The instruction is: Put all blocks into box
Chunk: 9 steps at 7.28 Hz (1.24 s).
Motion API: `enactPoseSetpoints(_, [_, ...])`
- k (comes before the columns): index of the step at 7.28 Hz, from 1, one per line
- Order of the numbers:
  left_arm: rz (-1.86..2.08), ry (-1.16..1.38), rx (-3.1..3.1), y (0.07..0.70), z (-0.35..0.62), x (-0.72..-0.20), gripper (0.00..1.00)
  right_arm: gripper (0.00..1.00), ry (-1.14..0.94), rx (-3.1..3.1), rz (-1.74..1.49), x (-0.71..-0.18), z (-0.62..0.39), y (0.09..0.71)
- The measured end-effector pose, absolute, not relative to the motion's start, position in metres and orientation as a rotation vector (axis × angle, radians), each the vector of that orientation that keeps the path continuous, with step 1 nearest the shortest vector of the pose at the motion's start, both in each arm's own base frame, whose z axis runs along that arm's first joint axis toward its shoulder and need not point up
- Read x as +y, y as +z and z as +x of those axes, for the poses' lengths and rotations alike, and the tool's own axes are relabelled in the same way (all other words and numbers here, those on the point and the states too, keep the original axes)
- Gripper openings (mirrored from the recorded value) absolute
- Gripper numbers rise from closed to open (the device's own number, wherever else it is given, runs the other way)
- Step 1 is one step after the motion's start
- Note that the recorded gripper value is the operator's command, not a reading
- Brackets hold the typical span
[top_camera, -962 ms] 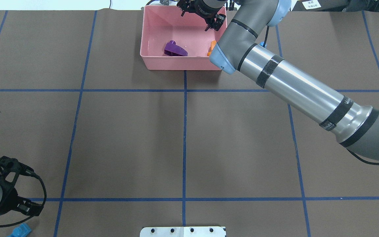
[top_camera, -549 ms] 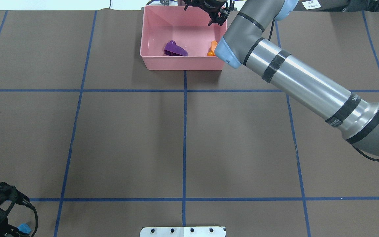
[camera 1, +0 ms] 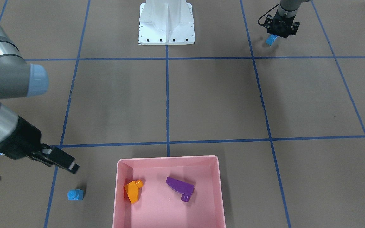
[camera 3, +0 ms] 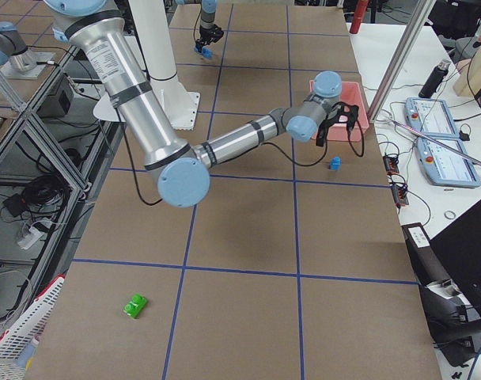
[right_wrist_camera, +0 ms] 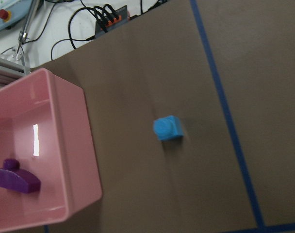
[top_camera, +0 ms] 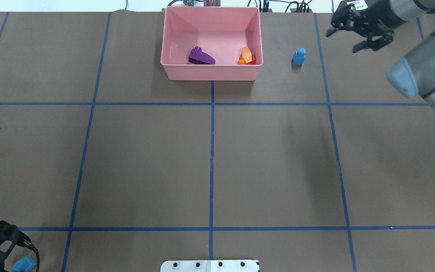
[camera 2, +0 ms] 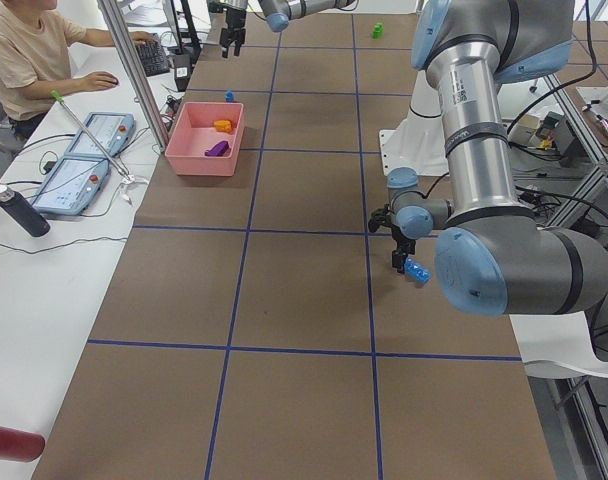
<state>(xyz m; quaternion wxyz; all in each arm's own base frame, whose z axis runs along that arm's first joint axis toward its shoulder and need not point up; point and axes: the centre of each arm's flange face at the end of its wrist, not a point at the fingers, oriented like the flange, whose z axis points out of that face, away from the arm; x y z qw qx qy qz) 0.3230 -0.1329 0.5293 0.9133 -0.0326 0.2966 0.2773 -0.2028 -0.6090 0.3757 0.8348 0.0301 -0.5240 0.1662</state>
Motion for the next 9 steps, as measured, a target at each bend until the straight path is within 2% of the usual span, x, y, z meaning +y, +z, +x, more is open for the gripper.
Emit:
enactPoseSetpoints(1, [-0.08, 0.572, 0.619, 0.528, 0.326, -0.131, 0.69, 1.0, 0.324, -1.083, 0.052, -0.563, -0.174, 0.422])
enactPoseSetpoints(2, [-0.089, 0.57, 0.625, 0.527, 0.33, -0.13, 0.48, 1.0, 0.281, -1.043, 0.04, -0.519, -0.148, 0.471])
enactPoseSetpoints(3, [-0.094, 0.571, 0.63, 0.526, 0.333, -0.128, 0.16, 1.0, 0.232, -1.008, 0.035, -0.485, -0.123, 0.513])
enactPoseSetpoints(4, [-0.096, 0.57, 0.632, 0.526, 0.336, -0.128, 0.0, 1.0, 0.181, -0.976, 0.028, -0.454, -0.1, 0.551])
enactPoseSetpoints(7, [-0.114, 0.547, 0.677, 0.509, 0.336, -0.134, 0.0, 1.0, -0.066, -0.861, 0.026, -0.33, -0.042, 0.649])
enactPoseSetpoints(9, [-0.132, 0.429, 0.821, 0.461, 0.319, -0.185, 0.0, 1.0, -0.265, -0.768, 0.021, -0.237, -0.004, 0.691])
